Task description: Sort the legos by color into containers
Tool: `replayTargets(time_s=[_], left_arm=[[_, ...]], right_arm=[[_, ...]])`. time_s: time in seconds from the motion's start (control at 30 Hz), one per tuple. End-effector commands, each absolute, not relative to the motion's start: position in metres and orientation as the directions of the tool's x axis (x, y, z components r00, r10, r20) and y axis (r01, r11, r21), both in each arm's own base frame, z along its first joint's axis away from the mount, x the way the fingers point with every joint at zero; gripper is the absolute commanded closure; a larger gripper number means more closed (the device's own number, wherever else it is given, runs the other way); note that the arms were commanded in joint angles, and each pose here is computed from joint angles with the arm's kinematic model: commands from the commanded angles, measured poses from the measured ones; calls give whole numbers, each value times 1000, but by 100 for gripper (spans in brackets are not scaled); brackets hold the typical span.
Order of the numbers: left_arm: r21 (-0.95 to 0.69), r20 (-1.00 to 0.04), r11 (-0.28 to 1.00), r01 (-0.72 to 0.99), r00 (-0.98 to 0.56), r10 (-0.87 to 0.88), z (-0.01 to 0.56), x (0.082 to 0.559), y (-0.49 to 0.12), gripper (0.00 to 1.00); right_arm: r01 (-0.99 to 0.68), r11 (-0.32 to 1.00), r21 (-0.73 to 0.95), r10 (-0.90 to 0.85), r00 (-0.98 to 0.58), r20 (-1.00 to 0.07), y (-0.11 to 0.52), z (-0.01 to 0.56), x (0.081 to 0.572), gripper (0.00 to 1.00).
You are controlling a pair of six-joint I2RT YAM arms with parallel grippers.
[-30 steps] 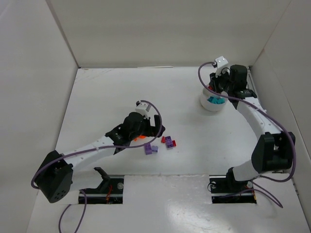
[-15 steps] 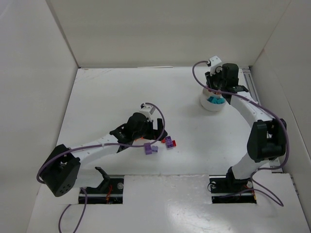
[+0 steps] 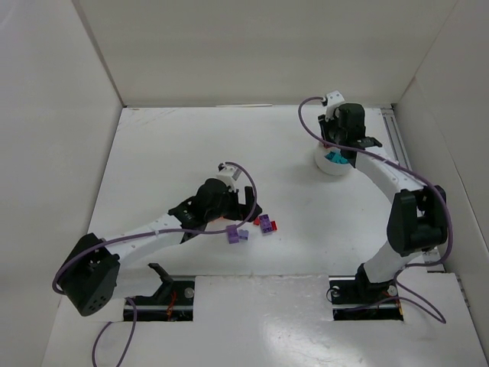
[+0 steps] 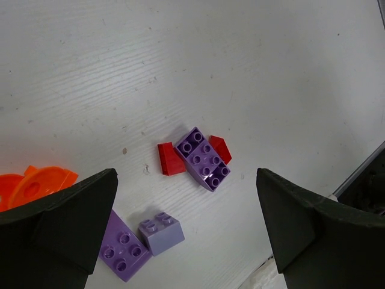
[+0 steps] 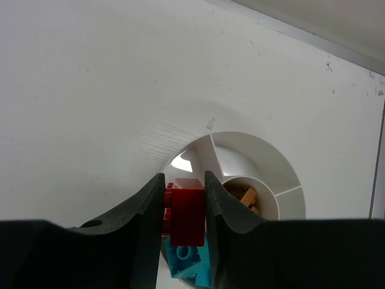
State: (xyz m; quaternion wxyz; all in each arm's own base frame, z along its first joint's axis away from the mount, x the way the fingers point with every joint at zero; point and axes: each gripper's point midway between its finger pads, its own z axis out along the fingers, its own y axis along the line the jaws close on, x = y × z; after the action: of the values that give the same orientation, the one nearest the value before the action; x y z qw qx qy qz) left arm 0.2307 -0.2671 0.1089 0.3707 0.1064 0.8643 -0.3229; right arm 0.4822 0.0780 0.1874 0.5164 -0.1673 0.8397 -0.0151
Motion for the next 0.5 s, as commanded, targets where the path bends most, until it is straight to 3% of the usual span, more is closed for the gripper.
replayTargets(time_s=[0.0, 0.17, 0.47], left_arm=[[-479, -733, 768, 425, -675, -83, 119, 234, -265, 1], [-471, -739, 769, 433, -670, -76, 122, 235, -265, 1], [-467, -731, 775, 426, -680, -66, 117, 234, -264, 1]], right_arm=[[-176, 966, -188, -245, -404, -881, 70, 187, 489, 94], [-180, 970, -165, -226, -405, -886, 75, 180, 497, 94], [-178, 976, -124, -191, -430, -882, 80, 163, 502, 79]])
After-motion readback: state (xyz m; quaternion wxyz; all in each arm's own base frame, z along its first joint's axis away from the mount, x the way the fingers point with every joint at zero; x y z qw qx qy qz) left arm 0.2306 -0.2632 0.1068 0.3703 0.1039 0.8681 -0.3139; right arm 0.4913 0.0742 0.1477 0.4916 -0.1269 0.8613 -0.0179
